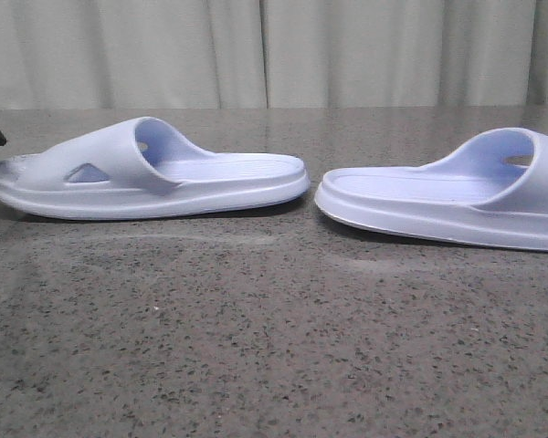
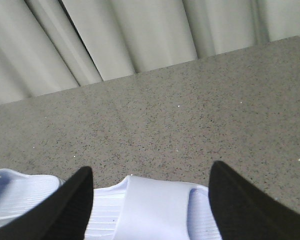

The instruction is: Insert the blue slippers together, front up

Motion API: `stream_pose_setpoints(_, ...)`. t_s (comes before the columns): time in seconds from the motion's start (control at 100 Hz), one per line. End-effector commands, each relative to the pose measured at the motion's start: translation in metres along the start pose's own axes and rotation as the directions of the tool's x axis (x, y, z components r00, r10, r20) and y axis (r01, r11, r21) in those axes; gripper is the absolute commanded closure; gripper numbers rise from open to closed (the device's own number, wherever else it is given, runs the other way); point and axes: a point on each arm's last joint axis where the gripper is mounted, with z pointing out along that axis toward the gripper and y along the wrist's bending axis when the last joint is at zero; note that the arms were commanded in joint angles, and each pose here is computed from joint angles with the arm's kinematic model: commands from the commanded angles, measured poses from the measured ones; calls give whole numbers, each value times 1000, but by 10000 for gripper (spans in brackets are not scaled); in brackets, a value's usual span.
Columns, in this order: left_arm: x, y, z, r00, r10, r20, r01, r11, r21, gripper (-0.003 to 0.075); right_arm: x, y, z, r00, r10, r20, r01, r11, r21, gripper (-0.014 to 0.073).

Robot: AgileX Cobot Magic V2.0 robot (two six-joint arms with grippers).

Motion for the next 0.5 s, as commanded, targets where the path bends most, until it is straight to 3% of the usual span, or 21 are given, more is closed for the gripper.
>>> stream_pose_setpoints(0.0, -8, -13, -3, 999, 1, 38, -2, 999, 42, 337, -18, 3, -3, 994, 1, 112, 0, 1000, -12, 170)
stream_pose_setpoints(0.3, -6, -7, 9, 1000, -20, -9, 20, 1000, 14, 337, -19, 3, -3, 992, 1, 124, 0, 1000, -13, 170)
stream_pose_setpoints(0.49, -4, -8, 16, 999, -17, -38, 18, 999, 47, 337, -20, 3, -3, 992, 1, 128, 0, 1000, -13, 170)
